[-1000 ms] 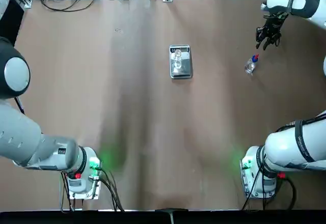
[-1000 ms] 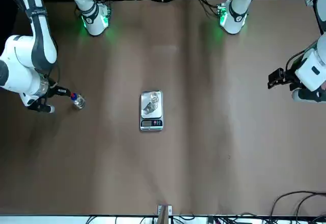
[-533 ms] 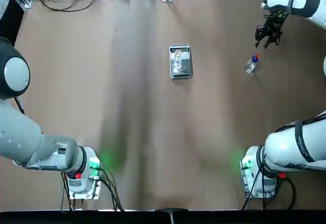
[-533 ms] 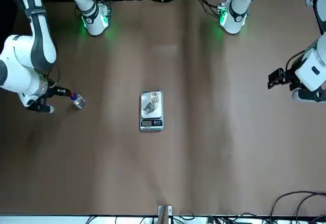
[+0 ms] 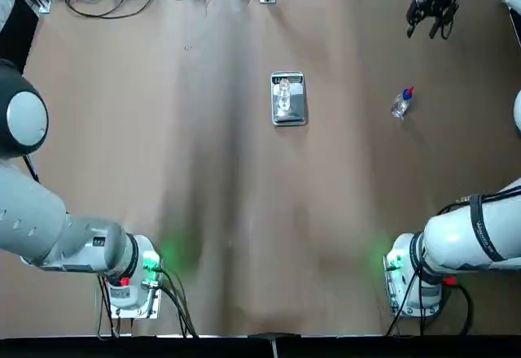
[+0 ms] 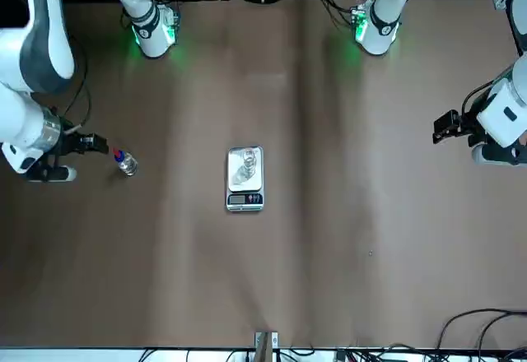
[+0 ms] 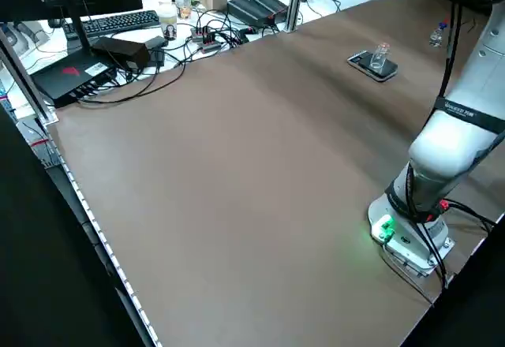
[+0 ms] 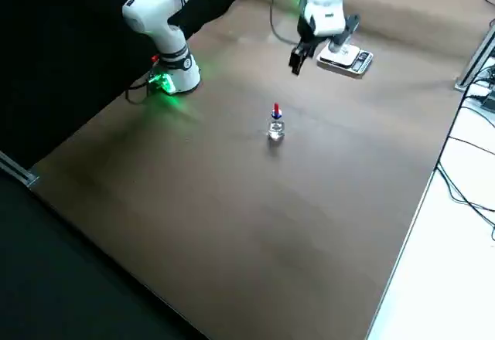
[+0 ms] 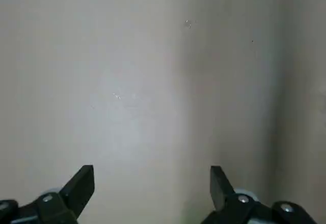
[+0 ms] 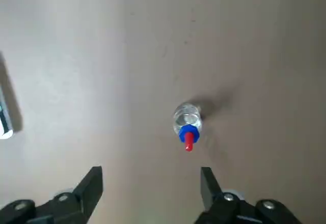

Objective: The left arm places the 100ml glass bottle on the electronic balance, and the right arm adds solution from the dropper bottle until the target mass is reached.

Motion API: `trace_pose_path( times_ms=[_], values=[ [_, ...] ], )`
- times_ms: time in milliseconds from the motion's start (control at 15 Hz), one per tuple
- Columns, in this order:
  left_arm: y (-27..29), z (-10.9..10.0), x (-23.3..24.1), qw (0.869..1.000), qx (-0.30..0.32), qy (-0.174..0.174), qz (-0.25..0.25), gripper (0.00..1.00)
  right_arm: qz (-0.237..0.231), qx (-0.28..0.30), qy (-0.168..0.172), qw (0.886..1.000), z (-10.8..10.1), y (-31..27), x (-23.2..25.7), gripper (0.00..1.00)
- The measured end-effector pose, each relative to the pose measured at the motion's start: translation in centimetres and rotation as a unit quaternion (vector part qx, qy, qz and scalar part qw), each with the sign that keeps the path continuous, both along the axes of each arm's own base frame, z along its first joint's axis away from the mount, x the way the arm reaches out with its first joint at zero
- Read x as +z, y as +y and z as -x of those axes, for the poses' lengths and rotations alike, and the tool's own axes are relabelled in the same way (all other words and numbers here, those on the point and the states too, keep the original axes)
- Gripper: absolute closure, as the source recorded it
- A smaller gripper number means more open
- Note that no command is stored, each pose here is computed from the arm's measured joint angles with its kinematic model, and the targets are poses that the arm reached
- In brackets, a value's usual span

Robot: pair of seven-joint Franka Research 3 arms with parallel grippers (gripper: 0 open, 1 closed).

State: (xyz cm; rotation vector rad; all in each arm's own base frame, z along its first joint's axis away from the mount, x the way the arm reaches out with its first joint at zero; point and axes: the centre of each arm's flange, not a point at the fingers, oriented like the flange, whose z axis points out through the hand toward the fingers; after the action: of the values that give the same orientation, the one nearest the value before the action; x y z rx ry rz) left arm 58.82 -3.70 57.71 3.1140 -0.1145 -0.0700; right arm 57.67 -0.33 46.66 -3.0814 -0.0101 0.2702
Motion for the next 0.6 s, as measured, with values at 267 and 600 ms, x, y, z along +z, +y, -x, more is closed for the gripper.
trace_pose_path(
  times_ms=[267, 600],
  values=[
    [0.0, 0.0, 0.0, 1.000, 0.000, 0.000, 0.000, 0.00, 0.002, 0.008, 0.001, 1.000, 0.0, 2.4, 5.4, 0.00],
    [0.0, 0.0, 0.0, 1.000, 0.000, 0.000, 0.000, 0.00, -0.004, 0.017, 0.008, 1.000, 1.4, 3.6, 12.1, 0.00]
  ],
)
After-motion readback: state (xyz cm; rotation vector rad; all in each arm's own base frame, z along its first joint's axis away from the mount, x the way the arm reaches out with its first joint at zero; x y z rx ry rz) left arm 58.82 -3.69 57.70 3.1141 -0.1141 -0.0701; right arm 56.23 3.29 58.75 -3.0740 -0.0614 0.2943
